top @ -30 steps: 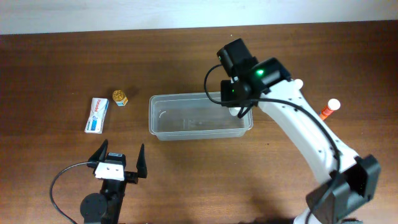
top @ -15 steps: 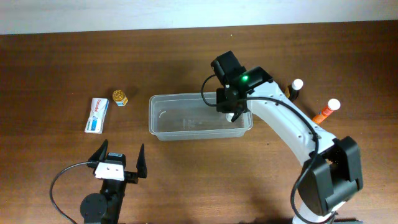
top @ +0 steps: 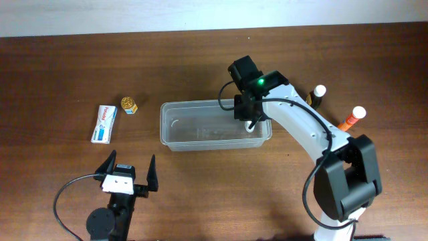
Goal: Pack container
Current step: 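Carry the white bottle over the container and lower it inside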
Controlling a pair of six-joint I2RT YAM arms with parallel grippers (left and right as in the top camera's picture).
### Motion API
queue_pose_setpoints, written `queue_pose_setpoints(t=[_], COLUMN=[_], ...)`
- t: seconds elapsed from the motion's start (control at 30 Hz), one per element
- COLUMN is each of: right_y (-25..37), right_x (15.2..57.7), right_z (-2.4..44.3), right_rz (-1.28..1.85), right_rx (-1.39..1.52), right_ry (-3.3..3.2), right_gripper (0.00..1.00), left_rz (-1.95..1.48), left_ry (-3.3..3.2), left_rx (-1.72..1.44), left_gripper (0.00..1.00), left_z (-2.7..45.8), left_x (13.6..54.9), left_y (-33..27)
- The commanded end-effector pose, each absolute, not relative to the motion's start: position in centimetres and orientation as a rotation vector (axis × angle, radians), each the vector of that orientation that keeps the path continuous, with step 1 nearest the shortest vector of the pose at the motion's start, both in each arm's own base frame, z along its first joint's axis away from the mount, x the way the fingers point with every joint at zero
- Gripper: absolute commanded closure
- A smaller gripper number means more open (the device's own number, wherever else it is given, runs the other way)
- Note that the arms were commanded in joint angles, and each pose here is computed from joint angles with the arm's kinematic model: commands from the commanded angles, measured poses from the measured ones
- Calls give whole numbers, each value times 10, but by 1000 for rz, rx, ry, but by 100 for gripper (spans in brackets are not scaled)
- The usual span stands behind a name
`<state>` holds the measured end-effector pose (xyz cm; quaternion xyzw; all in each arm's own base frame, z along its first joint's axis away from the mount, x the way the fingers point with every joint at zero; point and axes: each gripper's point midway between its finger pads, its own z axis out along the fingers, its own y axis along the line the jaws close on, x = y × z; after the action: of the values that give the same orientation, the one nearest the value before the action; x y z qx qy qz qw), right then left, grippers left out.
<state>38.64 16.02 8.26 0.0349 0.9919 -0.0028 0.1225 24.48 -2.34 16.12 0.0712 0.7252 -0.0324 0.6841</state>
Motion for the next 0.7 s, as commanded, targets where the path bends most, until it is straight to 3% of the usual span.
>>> queue_pose_setpoints(t=[0.0,0.33,0.67], right_y=[153,150,150], right_x=[390,392,392], right_z=[80,75,75], right_rz=[-55,-82,-83], right_rx=[131,132,131], right_ry=[2880,2876,2877], right_gripper=[86,85,76], left_rz=[-58,-58,-58], left_ry=[1624,1624,1624], left_rx=[164,164,164], left_gripper=[1,1,1], left_z=[161,161,161], left_x=[245,245,245], left_y=[-22,-22,-22])
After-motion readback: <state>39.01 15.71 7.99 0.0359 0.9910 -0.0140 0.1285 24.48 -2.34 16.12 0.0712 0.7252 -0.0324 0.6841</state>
